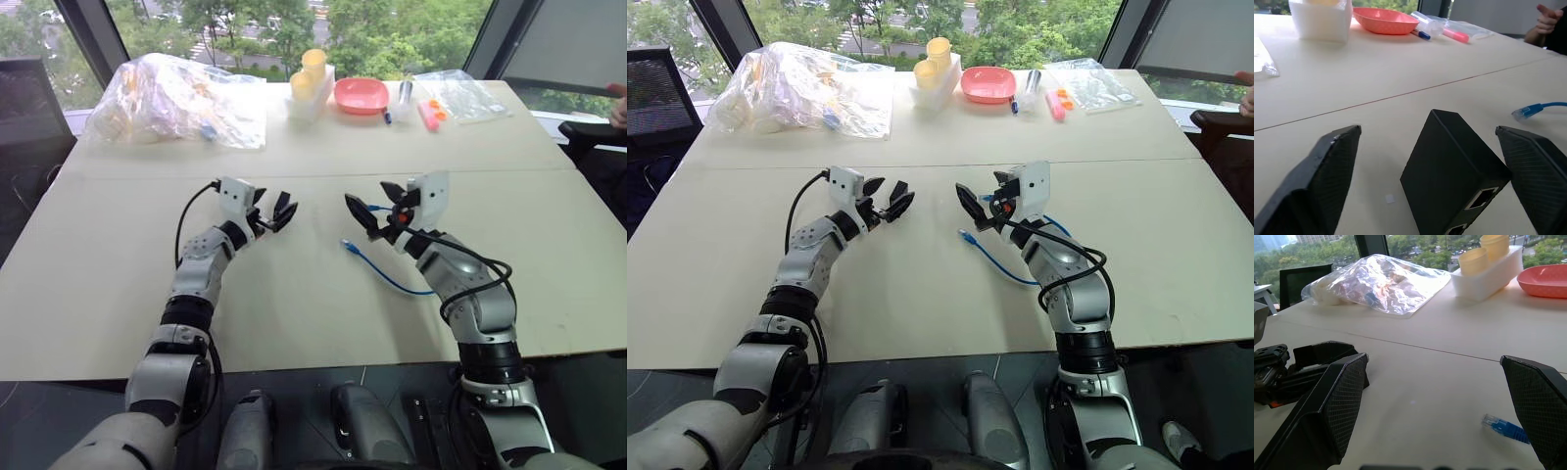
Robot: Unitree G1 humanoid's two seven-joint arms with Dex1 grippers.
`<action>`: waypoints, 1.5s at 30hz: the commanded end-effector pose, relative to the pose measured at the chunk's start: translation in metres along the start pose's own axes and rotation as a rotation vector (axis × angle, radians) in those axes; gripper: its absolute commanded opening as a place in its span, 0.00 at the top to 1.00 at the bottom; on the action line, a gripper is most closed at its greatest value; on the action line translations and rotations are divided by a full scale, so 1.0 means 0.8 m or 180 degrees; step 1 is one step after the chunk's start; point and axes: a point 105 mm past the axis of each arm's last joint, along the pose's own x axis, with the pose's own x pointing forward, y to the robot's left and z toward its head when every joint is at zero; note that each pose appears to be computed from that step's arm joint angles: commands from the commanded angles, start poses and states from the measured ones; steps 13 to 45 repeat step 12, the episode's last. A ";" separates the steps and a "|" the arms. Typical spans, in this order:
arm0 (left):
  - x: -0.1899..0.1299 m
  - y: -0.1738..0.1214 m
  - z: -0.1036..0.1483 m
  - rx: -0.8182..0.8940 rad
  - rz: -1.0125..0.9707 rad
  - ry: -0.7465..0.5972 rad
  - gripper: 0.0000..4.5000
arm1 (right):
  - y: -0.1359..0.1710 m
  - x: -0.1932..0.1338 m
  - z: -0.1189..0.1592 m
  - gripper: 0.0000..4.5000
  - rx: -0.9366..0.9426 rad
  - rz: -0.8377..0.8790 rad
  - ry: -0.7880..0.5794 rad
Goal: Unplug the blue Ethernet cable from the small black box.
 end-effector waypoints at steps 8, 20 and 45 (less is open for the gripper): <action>-0.072 -0.010 0.097 0.0076 -0.0067 -0.0355 0.01 | 0.001 -0.031 0.024 0.00 -0.0260 0.0100 -0.0030; -0.119 -0.026 0.093 0.0012 -0.0117 -0.0062 0.01 | 0.005 -0.057 0.019 0.00 -0.0359 0.0196 0.0154; -0.119 -0.026 0.093 0.0012 -0.0117 -0.0062 0.01 | 0.005 -0.057 0.019 0.00 -0.0359 0.0196 0.0154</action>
